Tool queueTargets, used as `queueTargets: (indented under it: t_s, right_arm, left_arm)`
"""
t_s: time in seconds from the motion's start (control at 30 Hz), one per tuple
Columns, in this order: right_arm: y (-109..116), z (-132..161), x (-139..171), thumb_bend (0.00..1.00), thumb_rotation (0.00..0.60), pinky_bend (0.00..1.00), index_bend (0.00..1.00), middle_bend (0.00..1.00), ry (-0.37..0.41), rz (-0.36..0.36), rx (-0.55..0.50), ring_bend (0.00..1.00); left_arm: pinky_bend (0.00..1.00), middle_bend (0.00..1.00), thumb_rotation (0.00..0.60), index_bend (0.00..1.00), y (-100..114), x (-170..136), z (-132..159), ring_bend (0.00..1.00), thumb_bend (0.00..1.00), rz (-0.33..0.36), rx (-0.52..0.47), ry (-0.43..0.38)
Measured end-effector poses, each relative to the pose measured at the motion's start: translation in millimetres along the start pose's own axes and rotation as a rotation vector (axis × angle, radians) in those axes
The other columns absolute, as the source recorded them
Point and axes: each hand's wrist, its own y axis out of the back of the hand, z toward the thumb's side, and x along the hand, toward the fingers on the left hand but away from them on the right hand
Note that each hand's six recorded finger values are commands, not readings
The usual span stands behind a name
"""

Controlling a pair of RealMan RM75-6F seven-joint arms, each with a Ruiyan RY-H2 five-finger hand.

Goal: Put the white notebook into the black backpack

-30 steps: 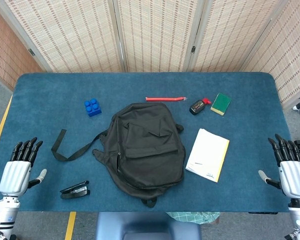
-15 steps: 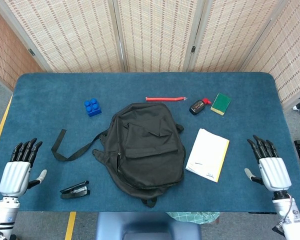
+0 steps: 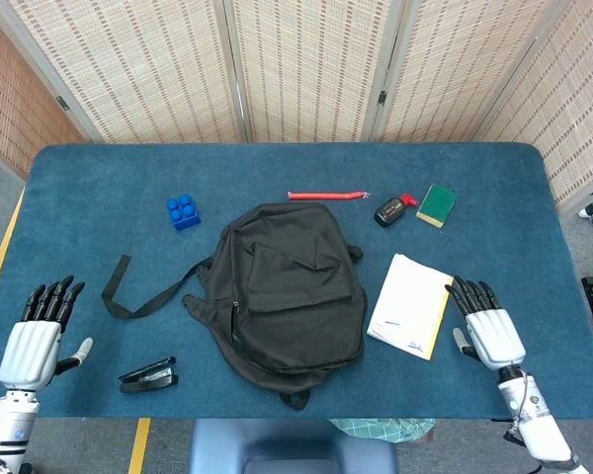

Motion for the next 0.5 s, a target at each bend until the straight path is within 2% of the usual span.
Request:
queueTargets:
  t_s: [0.23,0.5]
  right_arm:
    - [-23.3,4.1,-10.1,0.51,0.600,0.00,0.00,0.00,0.018,0.044,0.032,0.00]
    - [-38.0,8.1,-19.3,0.51,0.600,0.00,0.00,0.00,0.047,0.075,0.057,0.00]
  left_arm:
    - [0.00,0.06,0.600,0.05,-1.2,-0.2,0.2,0.07,0.36,-0.010,-0.001,0.002]
    - [0.00,0.06,0.600,0.05,-1.7,-1.7,-0.9,0.07,0.36,-0.015,-0.005,0.008]
